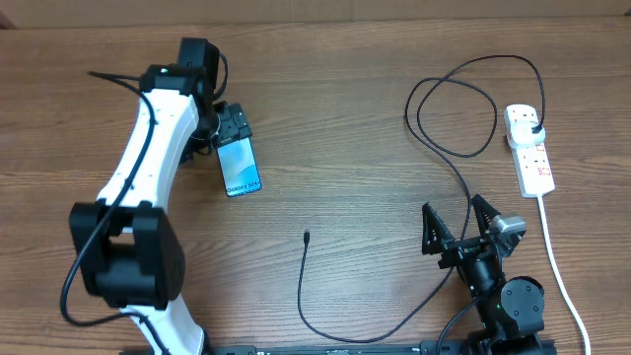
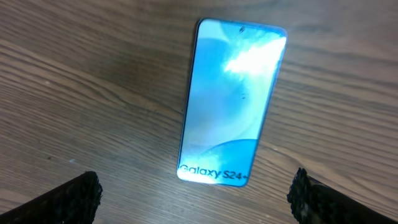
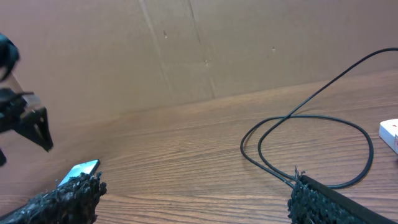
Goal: Plug charger to phone and switch on socket
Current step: 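Lower the left gripper onto the phone's top edge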
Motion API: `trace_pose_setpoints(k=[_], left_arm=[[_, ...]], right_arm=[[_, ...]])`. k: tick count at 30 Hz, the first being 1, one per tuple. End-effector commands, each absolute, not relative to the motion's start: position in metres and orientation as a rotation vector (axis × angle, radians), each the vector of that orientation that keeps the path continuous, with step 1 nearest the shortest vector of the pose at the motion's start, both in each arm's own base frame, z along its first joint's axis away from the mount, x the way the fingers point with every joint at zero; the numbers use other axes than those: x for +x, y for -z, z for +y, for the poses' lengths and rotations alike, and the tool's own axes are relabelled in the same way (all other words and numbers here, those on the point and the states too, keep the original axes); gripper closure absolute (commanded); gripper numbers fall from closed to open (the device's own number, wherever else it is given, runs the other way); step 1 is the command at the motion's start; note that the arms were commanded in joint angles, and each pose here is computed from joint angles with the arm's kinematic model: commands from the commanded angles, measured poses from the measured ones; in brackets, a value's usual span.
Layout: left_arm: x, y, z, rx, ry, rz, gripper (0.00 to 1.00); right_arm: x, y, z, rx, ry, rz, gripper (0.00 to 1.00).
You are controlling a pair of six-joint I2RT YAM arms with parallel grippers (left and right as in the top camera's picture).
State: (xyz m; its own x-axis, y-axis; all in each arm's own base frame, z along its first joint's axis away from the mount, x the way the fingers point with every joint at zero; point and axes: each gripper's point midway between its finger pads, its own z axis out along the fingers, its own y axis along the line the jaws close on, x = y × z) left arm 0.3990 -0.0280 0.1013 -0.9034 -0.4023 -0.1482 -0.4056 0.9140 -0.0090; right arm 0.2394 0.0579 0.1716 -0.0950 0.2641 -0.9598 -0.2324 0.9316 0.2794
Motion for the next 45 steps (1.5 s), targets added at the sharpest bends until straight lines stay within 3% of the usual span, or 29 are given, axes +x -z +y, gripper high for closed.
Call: trace_pose_setpoints(k=[1, 7, 45], left_arm=[[0.396, -0.080, -0.027, -0.557, -0.094, 2.995, 0.00], [0.394, -0.062, -0.027, -0.540, -0.116, 3.044, 0.00], [0.397, -0.062, -0.029, -0.565, -0.096, 3.029, 0.00]], right_arm=[[0.240, -0.170, 0.058, 0.022, -0.413, 1.608, 0.00], [0.240, -0.170, 0.058, 0.022, -0.413, 1.608, 0.00], [0.240, -0.170, 0.058, 0.021, -0.414, 1.608, 0.00]])
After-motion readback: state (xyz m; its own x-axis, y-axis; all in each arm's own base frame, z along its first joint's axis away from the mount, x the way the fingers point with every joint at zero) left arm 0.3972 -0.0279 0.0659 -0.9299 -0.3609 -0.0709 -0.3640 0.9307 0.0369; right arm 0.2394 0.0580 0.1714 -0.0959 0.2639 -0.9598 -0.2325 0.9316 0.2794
